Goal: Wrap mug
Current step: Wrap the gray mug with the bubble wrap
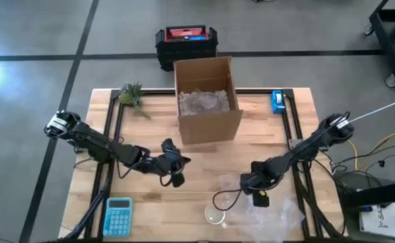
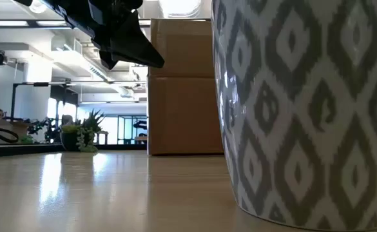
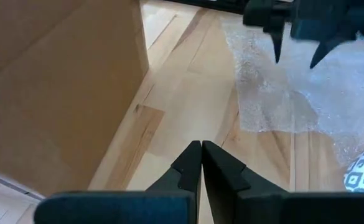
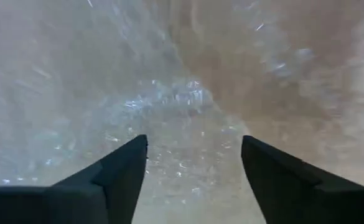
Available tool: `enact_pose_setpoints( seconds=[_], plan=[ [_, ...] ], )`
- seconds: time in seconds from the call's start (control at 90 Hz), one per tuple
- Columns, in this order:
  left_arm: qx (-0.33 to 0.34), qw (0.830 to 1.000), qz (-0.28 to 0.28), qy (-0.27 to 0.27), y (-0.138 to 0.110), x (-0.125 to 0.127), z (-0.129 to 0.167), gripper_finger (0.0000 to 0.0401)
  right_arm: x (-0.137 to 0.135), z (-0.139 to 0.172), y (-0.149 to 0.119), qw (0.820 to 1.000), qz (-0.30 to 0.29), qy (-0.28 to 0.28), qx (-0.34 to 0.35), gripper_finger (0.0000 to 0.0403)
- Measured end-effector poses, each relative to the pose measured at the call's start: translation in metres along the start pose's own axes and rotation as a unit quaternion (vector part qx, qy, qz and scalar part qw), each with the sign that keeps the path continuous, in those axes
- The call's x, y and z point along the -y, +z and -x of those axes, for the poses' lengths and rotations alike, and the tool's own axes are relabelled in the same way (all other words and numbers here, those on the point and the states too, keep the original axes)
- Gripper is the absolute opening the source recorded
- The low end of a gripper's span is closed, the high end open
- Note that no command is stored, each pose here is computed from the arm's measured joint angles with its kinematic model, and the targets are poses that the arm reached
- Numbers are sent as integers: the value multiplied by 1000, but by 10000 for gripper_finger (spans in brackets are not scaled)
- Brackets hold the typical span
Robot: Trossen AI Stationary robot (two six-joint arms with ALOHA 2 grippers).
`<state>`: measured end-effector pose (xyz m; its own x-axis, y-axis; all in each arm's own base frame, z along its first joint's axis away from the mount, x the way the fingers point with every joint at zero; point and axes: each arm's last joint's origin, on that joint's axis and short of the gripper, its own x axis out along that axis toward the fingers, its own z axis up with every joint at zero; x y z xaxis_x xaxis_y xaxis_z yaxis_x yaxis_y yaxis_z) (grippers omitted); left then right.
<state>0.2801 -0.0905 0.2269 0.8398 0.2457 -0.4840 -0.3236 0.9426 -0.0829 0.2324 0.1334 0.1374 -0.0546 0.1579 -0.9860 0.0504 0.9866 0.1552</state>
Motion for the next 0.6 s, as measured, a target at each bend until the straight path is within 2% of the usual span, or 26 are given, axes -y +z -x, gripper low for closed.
enact_pose_setpoints(
  seconds=[0.067, 0.133, 0.222, 0.3, 0.333, 0.522, 0.6],
  plan=[
    [0, 1000, 0, 0, 0, 0, 0, 0, -1, -5, 3, 1000, 11, -6, -10, 236],
    [0, 1000, 0, 0, 0, 0, 0, 0, -3, -5, 6, 1000, 24, -3, -16, 202],
    [0, 1000, 0, 0, 0, 0, 0, 0, -7, 1, 10, 999, 40, 7, -8, 126],
    [0, 1000, 0, 0, 0, 0, 0, 0, -9, 10, 10, 998, 59, 13, -5, 43],
    [0, 1000, 0, 0, 0, 0, 0, 0, -10, 15, 10, 998, 68, 16, 1, 23],
    [0, 1000, 0, 0, 0, 0, 0, 0, -12, 46, 5, 994, 85, 42, 53, 7],
    [0, 1000, 0, 0, 0, 0, 0, 0, -12, 58, 2, 994, 67, 46, 76, 4]
  ],
)
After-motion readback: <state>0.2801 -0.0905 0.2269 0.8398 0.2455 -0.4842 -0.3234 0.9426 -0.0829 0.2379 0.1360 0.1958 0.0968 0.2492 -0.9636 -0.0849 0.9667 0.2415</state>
